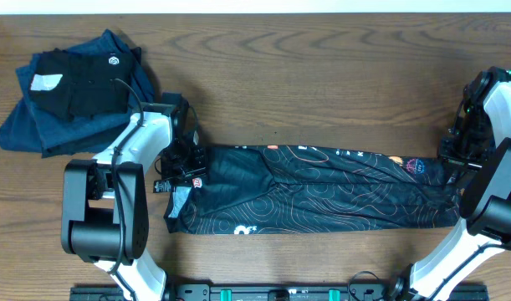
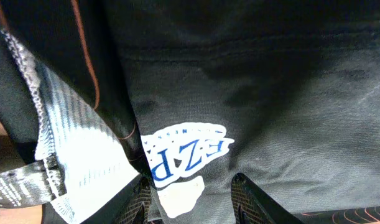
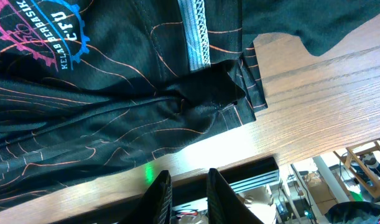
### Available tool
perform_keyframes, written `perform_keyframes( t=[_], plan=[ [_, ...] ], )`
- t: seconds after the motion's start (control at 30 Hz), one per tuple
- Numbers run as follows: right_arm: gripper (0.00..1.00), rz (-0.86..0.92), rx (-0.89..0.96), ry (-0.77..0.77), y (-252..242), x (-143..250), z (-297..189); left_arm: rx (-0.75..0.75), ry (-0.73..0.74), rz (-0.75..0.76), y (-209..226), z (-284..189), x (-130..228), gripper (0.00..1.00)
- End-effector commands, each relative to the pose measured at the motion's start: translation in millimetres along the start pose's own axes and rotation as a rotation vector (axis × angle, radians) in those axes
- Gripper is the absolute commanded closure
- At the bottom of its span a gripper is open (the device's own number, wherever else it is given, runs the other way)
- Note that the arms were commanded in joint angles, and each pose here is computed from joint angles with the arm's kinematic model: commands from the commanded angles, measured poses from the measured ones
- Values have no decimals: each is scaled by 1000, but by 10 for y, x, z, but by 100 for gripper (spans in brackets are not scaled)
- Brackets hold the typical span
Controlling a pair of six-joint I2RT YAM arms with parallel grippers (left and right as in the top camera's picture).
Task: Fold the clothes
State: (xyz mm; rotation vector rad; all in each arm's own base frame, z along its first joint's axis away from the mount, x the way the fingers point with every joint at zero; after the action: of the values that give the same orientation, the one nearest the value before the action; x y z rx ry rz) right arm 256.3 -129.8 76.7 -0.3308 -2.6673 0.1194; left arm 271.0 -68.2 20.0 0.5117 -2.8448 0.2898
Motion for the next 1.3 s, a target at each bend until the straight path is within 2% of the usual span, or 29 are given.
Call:
perform_keyframes(
  t=[0.0,0.23,0.4,0.7,0.87,1.03,1.27],
  plan=[
    [82,30,-7,-17,-31,26,-40,-47,-34,0,69,-91,-37,56],
    [82,30,-7,-19,-30,23,-40,-75,-50,-26,116,-98,-60,55],
    [81,30,-8,-19,-30,22,-40,-18,-88,-1,5,-150,-128,55],
    [81,30,-8,-21,-29,19,-40,251,-104,94,-568,-241,-149,56],
    [81,31,-8,-23,-29,14,-41,297,-158,202,-924,-219,-140,56],
    [81,31,-14,-24,-19,12,-41,349,-218,238,-1314,-211,-117,58],
    [80,31,-14,-28,-20,2,-41,247,-346,235,-1461,-142,-156,57]
  ],
)
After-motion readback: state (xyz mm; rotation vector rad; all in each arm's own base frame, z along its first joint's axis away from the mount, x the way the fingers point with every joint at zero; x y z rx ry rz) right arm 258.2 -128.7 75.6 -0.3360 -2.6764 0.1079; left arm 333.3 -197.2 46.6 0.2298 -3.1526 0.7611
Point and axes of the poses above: each gripper's point midway between its finger pads, its own z axis out along the fingers, its own y axis along the line the jaws close on, x = y × z, the point moved 1 cm from there along -z, back along the fingers, and after that the axes turned 9 degrees about -z, right-handed, at the moved point
